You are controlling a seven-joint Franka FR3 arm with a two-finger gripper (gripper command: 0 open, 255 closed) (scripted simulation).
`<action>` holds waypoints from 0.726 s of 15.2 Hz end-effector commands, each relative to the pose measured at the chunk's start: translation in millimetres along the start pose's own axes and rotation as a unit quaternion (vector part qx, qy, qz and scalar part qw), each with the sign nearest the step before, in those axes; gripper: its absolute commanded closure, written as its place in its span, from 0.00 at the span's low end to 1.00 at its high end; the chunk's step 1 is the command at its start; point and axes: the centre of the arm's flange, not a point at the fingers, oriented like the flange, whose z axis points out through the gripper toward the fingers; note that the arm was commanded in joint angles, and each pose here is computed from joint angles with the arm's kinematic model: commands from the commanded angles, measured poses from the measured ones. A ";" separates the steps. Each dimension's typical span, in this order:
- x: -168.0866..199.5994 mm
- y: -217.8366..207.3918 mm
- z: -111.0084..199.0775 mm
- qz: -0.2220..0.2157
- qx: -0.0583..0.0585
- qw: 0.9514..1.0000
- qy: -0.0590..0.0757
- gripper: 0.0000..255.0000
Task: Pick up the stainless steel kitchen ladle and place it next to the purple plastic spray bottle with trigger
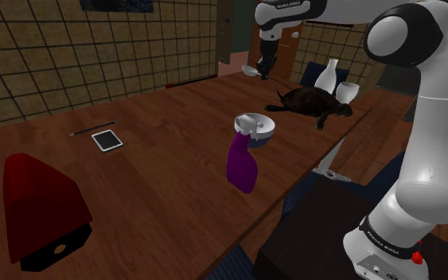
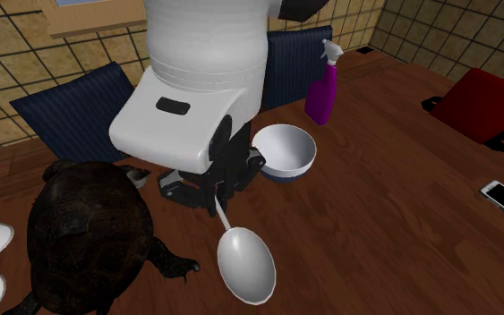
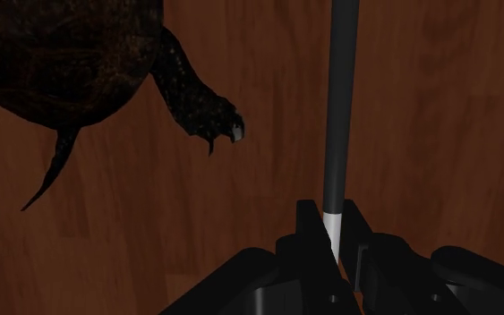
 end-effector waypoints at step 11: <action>0.9 8.2 -62.5 0.000 0.000 1.000 0.000 1.00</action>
